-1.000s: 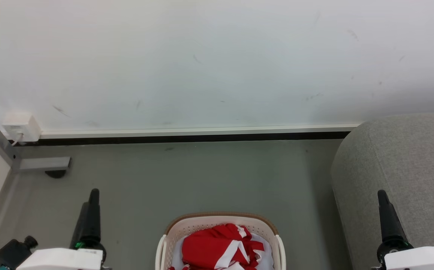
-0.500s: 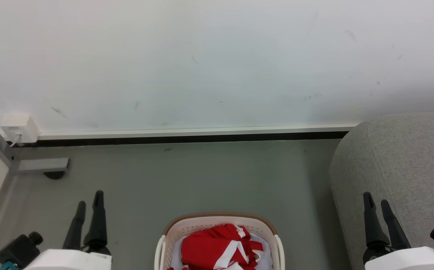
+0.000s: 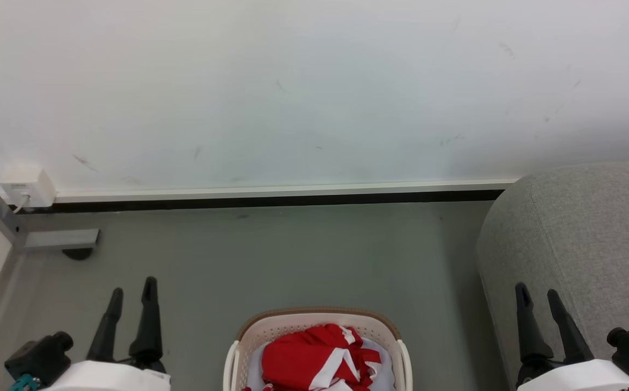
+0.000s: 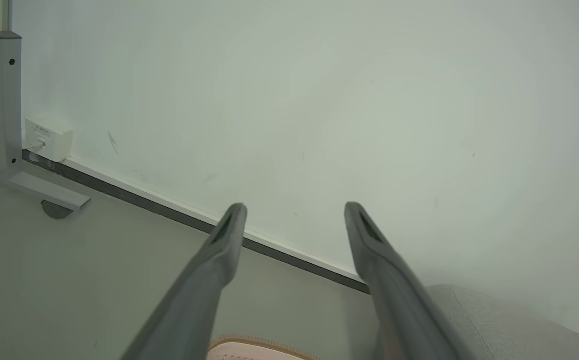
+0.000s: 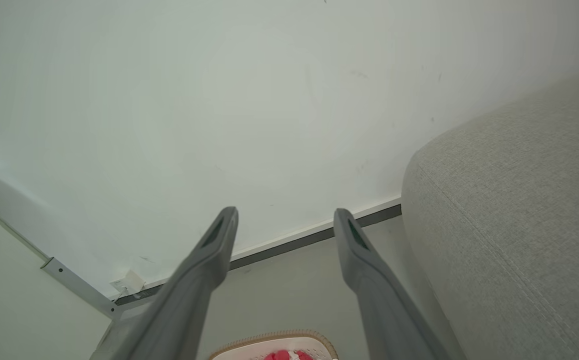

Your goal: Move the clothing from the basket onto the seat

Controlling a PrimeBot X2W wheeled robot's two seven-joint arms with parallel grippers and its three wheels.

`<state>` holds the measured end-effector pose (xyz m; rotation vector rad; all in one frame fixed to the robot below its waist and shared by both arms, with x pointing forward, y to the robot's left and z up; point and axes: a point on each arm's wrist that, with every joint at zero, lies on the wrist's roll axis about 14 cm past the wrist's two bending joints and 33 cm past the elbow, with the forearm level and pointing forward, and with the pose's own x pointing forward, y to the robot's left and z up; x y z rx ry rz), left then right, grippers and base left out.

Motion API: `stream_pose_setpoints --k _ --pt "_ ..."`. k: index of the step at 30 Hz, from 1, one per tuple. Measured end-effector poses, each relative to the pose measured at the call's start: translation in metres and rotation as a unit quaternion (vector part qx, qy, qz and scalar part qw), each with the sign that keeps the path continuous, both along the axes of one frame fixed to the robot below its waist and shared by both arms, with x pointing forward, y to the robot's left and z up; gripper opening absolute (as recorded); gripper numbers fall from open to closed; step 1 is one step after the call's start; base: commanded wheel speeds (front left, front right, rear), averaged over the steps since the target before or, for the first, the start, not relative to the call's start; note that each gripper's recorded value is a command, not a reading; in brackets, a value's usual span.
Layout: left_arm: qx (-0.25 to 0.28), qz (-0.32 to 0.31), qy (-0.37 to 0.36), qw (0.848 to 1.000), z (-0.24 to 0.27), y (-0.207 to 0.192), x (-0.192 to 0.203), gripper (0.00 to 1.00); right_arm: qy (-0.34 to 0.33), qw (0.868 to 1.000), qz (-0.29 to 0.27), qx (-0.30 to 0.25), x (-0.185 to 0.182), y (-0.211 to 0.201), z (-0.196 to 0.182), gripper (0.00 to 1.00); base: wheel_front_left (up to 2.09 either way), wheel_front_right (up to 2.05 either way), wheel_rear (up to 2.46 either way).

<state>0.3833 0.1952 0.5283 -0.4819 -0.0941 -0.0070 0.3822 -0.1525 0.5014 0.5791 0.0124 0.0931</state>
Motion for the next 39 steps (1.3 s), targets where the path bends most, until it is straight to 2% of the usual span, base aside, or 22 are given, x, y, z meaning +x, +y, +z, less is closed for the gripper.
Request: stream_pose_setpoints --k 21,39 --pt "0.107 -0.003 -0.025 0.994 0.009 -0.006 0.0 1.0 -0.025 0.995 0.021 -0.09 0.001 0.013 0.003 1.0 0.0 0.0 0.0" --pt "0.178 -0.008 -0.03 0.984 0.006 -0.01 0.0 1.0 -0.049 0.989 0.031 -0.14 0.001 0.019 0.008 1.0 0.0 0.0 0.0"
